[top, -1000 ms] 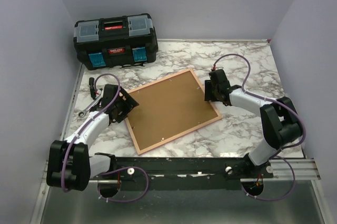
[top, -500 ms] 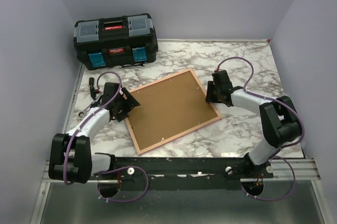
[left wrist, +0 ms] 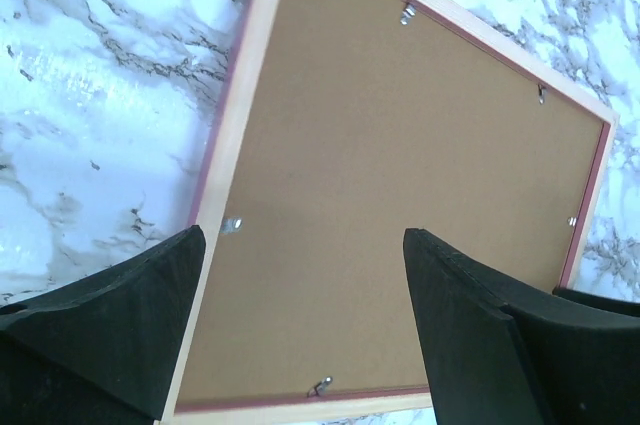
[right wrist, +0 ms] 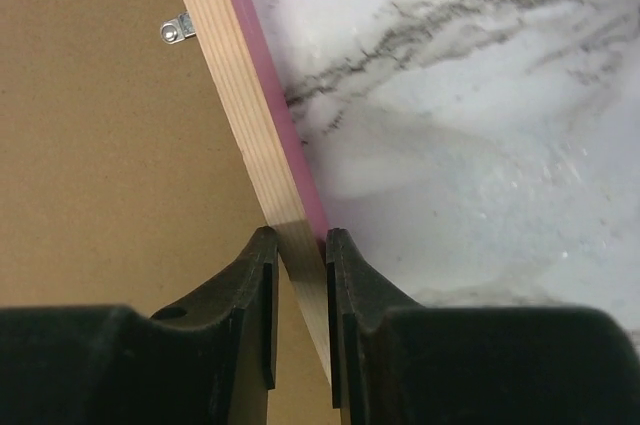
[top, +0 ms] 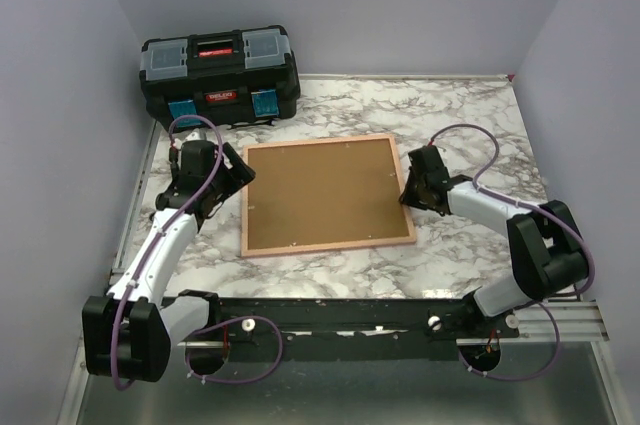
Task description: Take the photo out of the frame
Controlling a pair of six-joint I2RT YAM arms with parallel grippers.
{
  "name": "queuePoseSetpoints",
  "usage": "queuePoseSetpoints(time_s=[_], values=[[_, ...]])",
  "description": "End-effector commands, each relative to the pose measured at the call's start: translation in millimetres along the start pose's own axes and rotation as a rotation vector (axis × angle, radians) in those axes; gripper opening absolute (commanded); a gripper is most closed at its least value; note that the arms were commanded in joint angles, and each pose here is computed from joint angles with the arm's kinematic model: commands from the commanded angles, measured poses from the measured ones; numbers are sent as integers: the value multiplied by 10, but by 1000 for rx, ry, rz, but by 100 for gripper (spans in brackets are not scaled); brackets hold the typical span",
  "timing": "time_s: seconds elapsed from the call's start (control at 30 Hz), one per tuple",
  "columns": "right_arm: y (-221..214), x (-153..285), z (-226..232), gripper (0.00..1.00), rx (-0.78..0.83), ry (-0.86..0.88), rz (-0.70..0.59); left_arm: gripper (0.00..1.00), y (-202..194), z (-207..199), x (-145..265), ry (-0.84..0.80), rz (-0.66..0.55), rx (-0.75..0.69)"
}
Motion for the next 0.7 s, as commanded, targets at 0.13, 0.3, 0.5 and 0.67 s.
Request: queuePoseSetpoints(time_s=[0.13, 0.3, 0.5, 0.67], values=[[-265, 77, -221, 8, -45, -54, 42, 83, 178, -64, -11, 8, -51, -10], [-246, 120, -183, 11, 37, 17, 27, 85, 221, -25, -64, 13, -28, 62], [-220, 184, -94, 60, 79, 117, 1, 86, 487, 474, -210, 119, -80, 324], [-161, 318, -33, 75, 91, 198, -62, 85, 812, 632, -345, 215, -70, 204]])
Point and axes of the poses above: each gripper's point midway between its finger pads, its own x axis back along the fingers, its own z axis along the line the jaws close on, y = z × x, the point moved 6 cm from there along x, back along the fingers, and after that the axes turned 3 degrees about x, right-handed, at the moved point
